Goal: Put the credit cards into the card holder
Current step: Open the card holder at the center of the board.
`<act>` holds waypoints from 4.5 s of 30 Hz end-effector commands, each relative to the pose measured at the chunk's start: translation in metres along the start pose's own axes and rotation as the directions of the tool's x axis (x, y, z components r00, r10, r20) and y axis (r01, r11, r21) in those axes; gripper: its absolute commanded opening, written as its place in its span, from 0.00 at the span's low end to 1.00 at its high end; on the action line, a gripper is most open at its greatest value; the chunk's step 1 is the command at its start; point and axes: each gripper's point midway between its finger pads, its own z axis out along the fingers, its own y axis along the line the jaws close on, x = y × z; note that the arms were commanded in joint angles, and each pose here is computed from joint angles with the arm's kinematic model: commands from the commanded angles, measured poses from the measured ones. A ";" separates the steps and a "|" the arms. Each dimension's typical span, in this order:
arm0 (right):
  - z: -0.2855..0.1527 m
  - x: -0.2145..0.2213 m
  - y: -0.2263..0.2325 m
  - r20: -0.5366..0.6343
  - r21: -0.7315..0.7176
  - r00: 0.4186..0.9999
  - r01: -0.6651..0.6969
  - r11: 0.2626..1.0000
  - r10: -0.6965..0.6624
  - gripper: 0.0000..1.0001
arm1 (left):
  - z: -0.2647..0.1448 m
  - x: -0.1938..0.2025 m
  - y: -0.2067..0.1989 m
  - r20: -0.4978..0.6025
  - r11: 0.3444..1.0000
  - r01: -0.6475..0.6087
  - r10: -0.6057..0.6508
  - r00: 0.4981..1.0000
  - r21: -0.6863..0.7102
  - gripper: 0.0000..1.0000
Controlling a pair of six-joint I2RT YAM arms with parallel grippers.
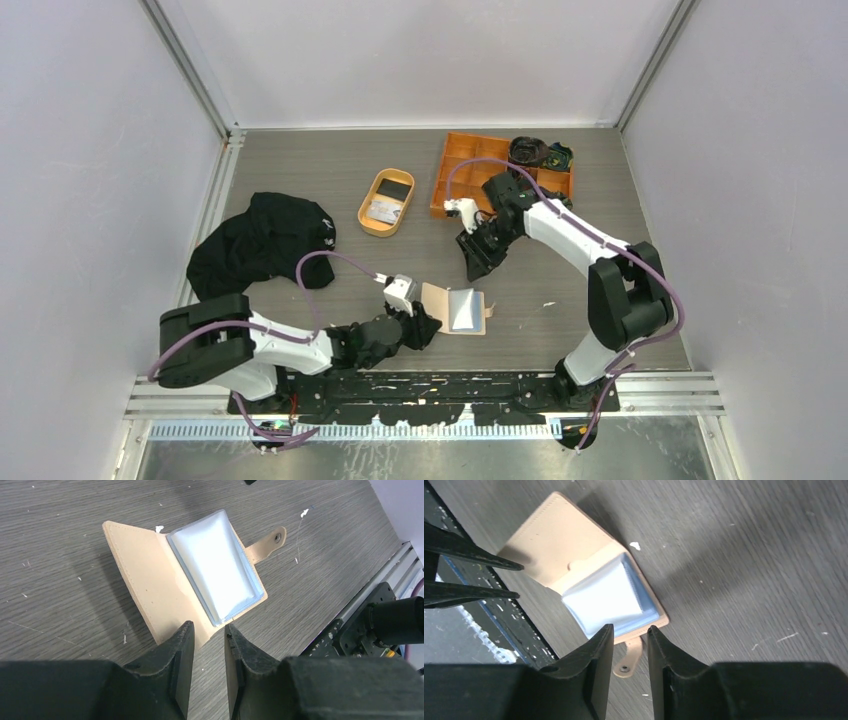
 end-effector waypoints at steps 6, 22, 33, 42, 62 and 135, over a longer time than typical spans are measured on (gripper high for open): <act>0.011 0.017 -0.012 -0.091 0.015 0.988 -0.125 0.992 0.126 0.41 | 0.009 0.000 -0.007 0.021 0.998 0.051 -0.052 0.998 0.026 0.30; 0.026 0.017 0.013 -0.139 -0.129 0.978 -0.174 0.976 0.155 0.41 | 0.015 0.008 -0.008 0.012 0.997 0.063 -0.064 0.998 0.036 0.30; 0.028 0.003 0.043 -0.112 -0.317 0.973 -0.228 0.921 0.202 0.40 | 0.014 0.008 -0.010 0.013 0.997 0.061 -0.062 0.998 0.055 0.35; 0.041 -0.009 0.055 -0.131 -0.442 0.942 -0.334 0.833 0.308 0.40 | 0.011 0.003 -0.012 0.034 0.996 0.052 -0.055 0.998 0.075 0.65; 0.042 -0.023 0.069 -0.139 -0.563 0.915 -0.387 0.730 0.379 0.46 | 0.011 -0.007 0.014 0.026 0.993 -0.028 0.032 0.999 -0.116 0.59; -0.036 0.016 0.072 0.307 -0.160 0.776 0.613 0.774 -0.552 0.42 | -0.039 -0.027 0.032 0.101 0.994 0.108 -0.105 0.989 -0.026 0.48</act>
